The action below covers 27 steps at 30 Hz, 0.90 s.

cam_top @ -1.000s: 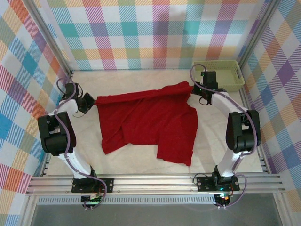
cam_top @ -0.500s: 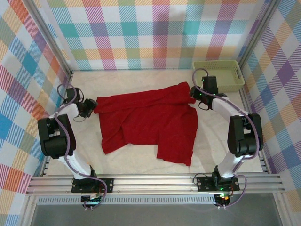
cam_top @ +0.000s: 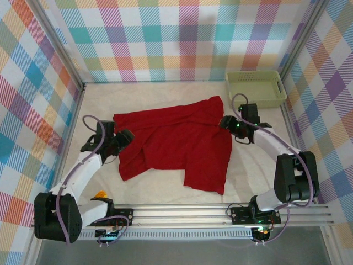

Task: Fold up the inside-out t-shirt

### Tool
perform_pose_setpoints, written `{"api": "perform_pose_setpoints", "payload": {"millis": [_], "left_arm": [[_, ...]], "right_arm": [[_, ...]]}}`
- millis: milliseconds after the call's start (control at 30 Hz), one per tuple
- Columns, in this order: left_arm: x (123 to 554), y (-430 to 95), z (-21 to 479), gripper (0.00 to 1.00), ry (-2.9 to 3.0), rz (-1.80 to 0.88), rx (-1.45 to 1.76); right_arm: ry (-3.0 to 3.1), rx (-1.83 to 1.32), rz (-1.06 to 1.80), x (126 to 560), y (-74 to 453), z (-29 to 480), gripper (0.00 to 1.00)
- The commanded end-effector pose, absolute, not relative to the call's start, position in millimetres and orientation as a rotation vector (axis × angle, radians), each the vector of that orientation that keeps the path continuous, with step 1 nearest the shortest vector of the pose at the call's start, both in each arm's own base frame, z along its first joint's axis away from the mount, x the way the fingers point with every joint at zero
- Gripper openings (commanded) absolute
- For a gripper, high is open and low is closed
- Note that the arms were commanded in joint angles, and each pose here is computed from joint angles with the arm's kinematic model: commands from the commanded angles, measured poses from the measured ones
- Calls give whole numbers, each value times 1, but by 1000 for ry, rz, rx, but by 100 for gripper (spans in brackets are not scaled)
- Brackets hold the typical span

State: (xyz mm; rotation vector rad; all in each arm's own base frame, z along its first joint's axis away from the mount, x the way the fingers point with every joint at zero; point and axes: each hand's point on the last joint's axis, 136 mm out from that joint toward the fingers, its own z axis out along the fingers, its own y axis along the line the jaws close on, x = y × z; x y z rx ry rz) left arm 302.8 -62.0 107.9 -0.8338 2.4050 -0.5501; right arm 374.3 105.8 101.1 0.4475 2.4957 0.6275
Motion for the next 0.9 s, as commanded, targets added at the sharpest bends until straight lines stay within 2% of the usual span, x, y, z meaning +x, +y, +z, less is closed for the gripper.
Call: {"api": "perform_pose_setpoints", "payload": {"millis": [0, 167, 367, 567, 867], "left_arm": [[280, -73, 73, 61, 2504, -551, -896], [267, -69, 37, 59, 2585, -474, -935], [247, -48, 14, 58, 2615, -341, -1047], [227, -8, 19, 62, 2503, -253, -1216], [240, -2, 36, 62, 2533, -256, -1147]], "right_arm": [[2587, 428, 775, 357, 138, 84, 64], [2681, 529, 675, 351, 130, 48, 61], [2750, 733, 407, 334, 90, 17, 60], [2708, 853, 285, 327, 52, 14, 60], [2701, 688, 241, 333, 46, 42, 63]]}}
